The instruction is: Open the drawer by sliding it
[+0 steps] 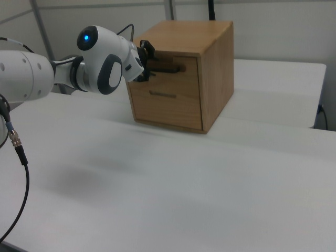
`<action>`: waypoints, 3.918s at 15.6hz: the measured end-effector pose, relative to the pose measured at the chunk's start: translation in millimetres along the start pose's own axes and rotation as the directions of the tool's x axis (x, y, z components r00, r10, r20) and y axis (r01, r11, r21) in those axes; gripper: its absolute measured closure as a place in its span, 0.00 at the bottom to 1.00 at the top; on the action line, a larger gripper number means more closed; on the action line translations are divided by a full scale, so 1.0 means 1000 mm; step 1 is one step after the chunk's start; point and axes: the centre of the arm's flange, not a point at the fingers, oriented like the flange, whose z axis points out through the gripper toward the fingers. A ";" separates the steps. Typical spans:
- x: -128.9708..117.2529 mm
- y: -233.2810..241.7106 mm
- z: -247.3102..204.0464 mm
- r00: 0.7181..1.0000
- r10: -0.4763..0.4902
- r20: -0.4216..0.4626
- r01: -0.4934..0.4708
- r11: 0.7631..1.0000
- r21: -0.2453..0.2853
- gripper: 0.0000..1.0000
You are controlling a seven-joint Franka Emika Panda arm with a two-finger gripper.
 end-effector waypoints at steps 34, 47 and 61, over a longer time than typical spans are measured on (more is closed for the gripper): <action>0.021 0.002 -0.009 1.000 0.011 -0.023 -0.012 1.000 -0.007 0.69; 0.018 0.007 -0.006 1.000 0.006 -0.020 -0.006 1.000 -0.016 0.77; 0.016 0.011 -0.014 1.000 -0.019 -0.023 0.018 1.000 -0.020 0.84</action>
